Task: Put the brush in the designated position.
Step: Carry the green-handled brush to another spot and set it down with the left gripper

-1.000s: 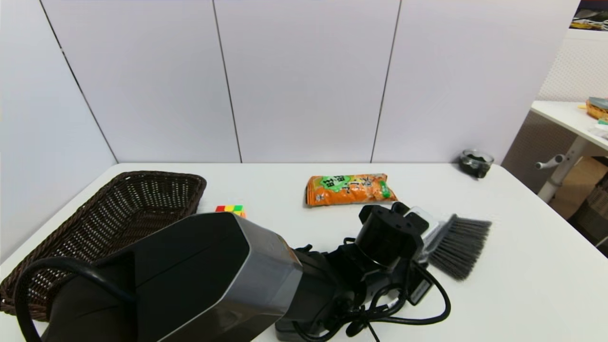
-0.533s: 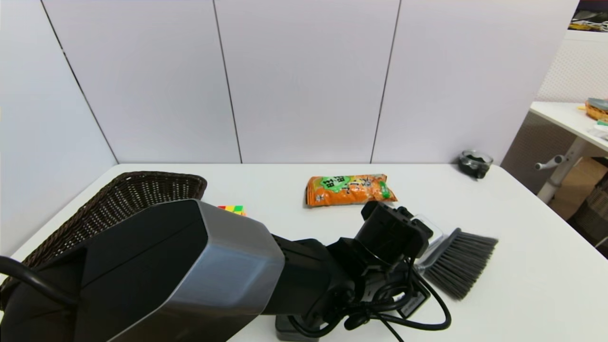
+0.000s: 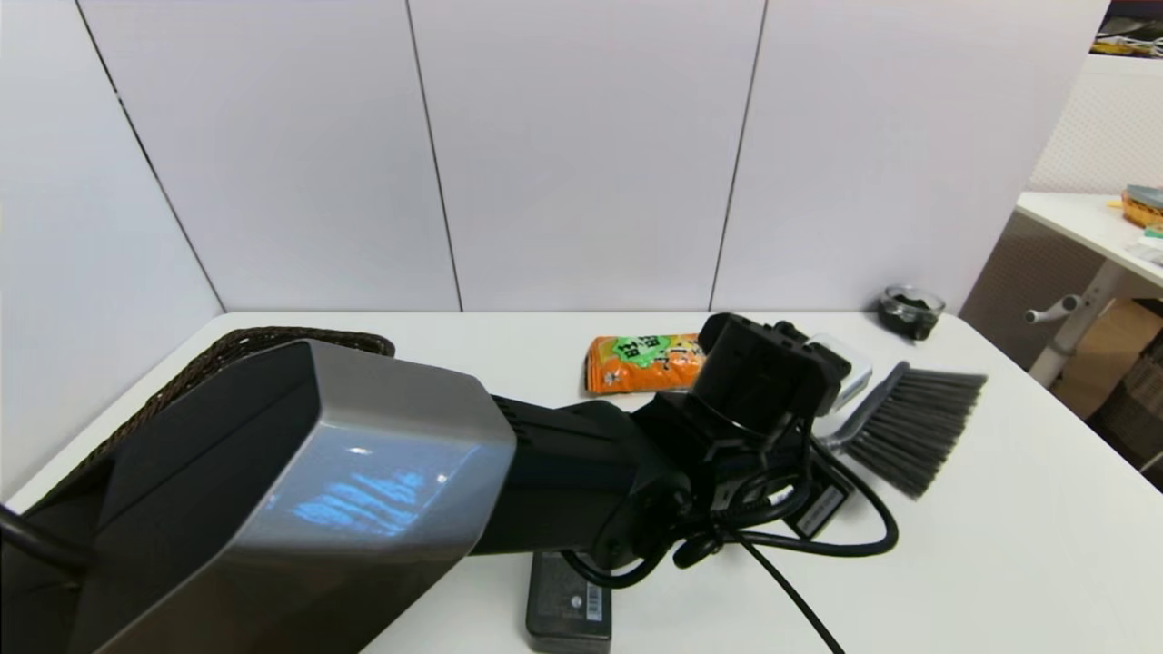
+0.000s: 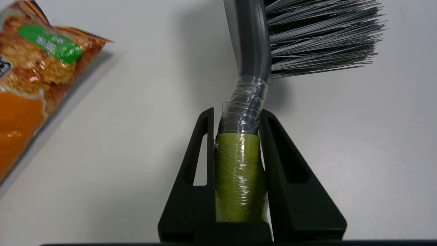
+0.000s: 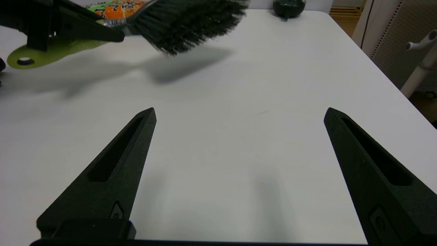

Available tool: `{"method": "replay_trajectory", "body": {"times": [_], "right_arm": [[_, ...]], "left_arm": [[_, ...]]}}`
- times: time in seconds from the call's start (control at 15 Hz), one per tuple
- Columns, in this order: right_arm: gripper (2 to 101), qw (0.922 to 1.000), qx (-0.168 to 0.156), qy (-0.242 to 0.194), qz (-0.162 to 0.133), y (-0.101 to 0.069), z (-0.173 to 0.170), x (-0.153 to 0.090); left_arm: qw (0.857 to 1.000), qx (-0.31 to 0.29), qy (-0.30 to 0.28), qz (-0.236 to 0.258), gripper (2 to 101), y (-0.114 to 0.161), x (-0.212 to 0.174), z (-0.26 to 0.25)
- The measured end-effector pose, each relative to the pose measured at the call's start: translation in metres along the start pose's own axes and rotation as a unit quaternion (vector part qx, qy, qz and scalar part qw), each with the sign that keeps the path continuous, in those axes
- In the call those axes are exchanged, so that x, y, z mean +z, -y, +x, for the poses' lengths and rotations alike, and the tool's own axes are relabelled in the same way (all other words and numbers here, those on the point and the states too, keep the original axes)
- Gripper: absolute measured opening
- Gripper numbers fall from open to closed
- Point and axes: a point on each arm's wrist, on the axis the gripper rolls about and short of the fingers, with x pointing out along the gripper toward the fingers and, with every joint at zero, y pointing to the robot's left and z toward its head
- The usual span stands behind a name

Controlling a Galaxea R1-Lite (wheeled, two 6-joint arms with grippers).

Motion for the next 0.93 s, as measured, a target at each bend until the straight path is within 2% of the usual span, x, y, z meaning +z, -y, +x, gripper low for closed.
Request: {"method": "replay_trajectory", "body": {"times": [0.2,0.47,0.73,0.93], "right_arm": [[97.4,1.0000,0.000,0.000,0.000,0.000,0.000,0.000],[97.4,1.0000,0.000,0.000,0.000,0.000,0.000,0.000],[97.4,1.0000,-0.001,0.000,0.000,0.000,0.000,0.000],[97.4,1.0000,0.000,0.000,0.000,0.000,0.000,0.000]], "left_arm": [[0.998,0.033,0.058,-0.003,24.8,-0.007,0.030,-0.017],[0.992,0.094,0.088,0.007,24.8,-0.030,0.059,-0.057],[0.979,0.185,0.074,0.037,24.8,-0.102,0.077,-0.131],[0.962,0.268,0.055,0.026,24.8,-0.155,0.074,-0.199]]}}
